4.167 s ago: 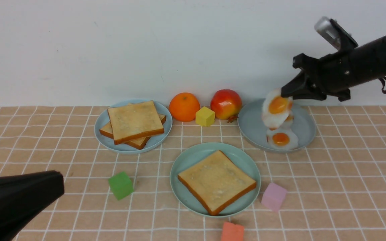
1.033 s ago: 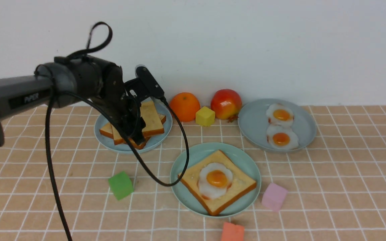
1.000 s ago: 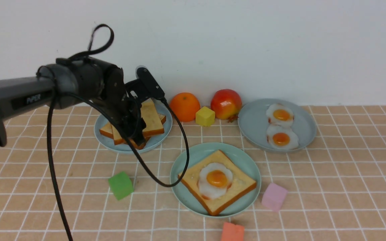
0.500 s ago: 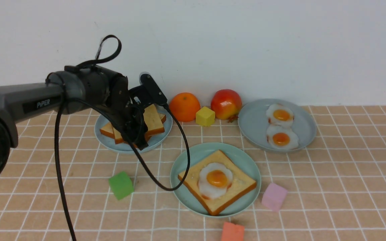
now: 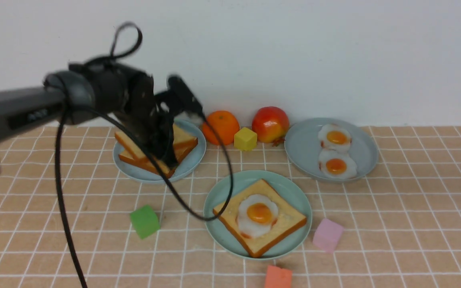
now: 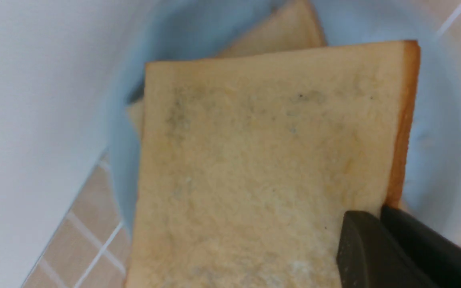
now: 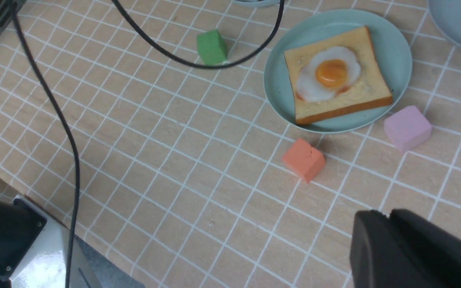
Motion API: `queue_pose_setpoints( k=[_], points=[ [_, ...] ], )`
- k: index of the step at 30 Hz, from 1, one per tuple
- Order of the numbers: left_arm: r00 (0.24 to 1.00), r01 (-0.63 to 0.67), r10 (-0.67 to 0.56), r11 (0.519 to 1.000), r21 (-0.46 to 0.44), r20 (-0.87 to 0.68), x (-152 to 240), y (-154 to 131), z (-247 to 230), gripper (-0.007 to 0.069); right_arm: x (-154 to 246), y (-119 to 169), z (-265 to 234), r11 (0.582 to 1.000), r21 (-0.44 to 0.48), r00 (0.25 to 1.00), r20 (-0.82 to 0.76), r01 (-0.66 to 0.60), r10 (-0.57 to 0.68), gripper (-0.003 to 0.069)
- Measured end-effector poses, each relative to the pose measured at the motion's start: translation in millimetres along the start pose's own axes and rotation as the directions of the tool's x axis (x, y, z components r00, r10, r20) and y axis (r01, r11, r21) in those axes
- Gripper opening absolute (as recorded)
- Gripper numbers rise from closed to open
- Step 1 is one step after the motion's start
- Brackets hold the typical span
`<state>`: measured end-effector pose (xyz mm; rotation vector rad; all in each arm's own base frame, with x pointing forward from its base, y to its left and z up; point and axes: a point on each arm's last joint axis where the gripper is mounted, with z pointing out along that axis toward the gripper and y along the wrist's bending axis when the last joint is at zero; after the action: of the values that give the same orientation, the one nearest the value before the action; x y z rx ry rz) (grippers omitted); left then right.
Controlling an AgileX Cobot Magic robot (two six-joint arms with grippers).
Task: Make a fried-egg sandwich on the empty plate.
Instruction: Use the left arm to grab a slice of bread, then use the left arm to place a slice of bread on the fried egg in the middle
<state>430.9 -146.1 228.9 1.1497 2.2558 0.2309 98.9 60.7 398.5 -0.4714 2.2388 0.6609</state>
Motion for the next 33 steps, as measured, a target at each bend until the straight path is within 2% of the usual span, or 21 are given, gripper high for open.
queue_pose_setpoints(
  k=[3, 6, 8, 12, 15, 18, 23, 33],
  points=[
    [0.994, 0.104, -0.105, 0.994, 0.012, 0.024, -16.2, -11.1, -35.5, 0.0006, 2.2, 2.1, -4.3, 1.000, 0.005, 1.000, 0.013, 0.015, -0.015, 0.0073],
    [0.986, 0.162, -0.164, 0.984, 0.079, 0.021, -41.6, -54.6, -74.4, 0.0006, 9.8, 6.2, -17.1, 0.997, 0.046, 0.997, 0.045, 0.058, -0.060, 0.0074],
    [0.987, 0.159, -0.161, 0.981, 0.108, 0.015, -49.4, -73.4, -81.0, 0.0006, 12.5, 7.1, -21.4, 0.996, 0.065, 0.996, 0.056, 0.068, -0.072, 0.0074],
    [0.995, 0.082, -0.090, 0.976, 0.201, 0.032, -73.5, -142.8, -90.0, 0.0006, 28.8, 10.8, -39.5, 0.986, 0.145, 0.990, 0.105, 0.079, -0.095, 0.0074],
    [0.998, 0.028, -0.038, 0.972, 0.232, 0.041, -80.2, -172.1, -85.9, 0.0006, 40.8, 8.6, -45.2, 0.977, 0.203, 0.989, 0.114, 0.064, -0.089, 0.0074],
    [0.999, 0.021, -0.027, 0.970, 0.240, 0.022, -80.6, -185.2, -75.7, 0.0006, 50.1, 6.6, -48.7, 0.969, 0.243, 0.992, 0.100, 0.045, -0.071, 0.0074],
    [1.000, 0.015, -0.012, 0.972, 0.235, -0.012, -77.6, -190.5, -60.1, 0.0006, 60.6, 6.3, -54.5, 0.960, 0.278, 0.995, 0.086, 0.026, -0.052, 0.0074],
    [0.999, 0.012, -0.004, 0.971, 0.241, -0.034, -75.2, -196.6, -45.9, 0.0006, 63.3, 6.4, -56.0, 0.958, 0.285, 0.996, 0.079, 0.019, -0.044, 0.0074]
  ],
)
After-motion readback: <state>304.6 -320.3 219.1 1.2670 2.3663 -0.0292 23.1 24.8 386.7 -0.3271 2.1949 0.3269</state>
